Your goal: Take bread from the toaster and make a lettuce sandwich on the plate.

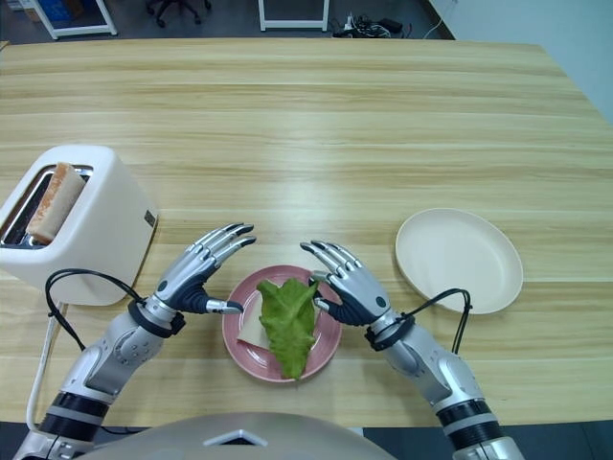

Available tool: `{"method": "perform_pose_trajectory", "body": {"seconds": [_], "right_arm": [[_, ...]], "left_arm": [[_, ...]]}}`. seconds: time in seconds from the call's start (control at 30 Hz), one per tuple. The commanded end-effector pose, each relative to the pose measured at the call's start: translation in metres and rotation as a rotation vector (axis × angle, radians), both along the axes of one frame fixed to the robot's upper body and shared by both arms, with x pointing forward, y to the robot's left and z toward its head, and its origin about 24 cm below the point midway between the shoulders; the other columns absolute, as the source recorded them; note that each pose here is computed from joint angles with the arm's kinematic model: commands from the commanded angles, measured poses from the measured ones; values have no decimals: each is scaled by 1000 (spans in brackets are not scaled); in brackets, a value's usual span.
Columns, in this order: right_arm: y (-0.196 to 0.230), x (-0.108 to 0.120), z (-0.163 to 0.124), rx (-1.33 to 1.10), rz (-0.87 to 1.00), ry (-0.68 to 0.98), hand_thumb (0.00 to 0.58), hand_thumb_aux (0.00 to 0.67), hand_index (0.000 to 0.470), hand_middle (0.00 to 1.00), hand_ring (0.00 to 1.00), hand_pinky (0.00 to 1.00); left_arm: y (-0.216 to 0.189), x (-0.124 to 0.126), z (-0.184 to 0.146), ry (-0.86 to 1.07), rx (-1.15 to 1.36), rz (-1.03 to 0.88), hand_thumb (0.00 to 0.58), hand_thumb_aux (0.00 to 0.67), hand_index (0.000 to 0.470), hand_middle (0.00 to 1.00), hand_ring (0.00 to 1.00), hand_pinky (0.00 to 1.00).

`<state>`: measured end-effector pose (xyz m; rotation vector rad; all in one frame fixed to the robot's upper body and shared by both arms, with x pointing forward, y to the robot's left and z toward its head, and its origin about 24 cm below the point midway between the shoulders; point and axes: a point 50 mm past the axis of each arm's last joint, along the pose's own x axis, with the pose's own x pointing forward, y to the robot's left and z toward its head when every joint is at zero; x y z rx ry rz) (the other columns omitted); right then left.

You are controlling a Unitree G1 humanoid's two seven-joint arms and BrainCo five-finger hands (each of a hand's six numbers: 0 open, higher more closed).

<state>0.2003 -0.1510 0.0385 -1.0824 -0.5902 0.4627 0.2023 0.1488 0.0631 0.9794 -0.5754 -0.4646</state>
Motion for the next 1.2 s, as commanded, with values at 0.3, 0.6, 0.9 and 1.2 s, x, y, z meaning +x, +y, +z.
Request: {"method": "perform_pose_trajectory", "body": {"seconds": [0.3, 0.6, 0.9, 1.2], "right_arm": [[15, 15, -9, -50, 1, 8, 0, 0, 0, 0, 0, 0], [-2, 8, -9, -115, -27, 0, 0, 0, 0, 0, 0, 0], [-4, 0, -1, -38, -94, -69, 0, 0, 0, 0, 0, 0], [-2, 4, -4, -50, -92, -68, 0, 0, 0, 0, 0, 0]], "left_arm": [[-3, -6, 3, -2, -13, -15, 0, 0, 0, 0, 0, 0], [44, -7, 56, -312, -67, 288, 0, 0, 0, 0, 0, 0], [175, -45, 70, -289, 208, 953, 0, 0, 0, 0, 0, 0], [184, -27, 50, -28, 261, 857, 0, 0, 0, 0, 0, 0]]}}
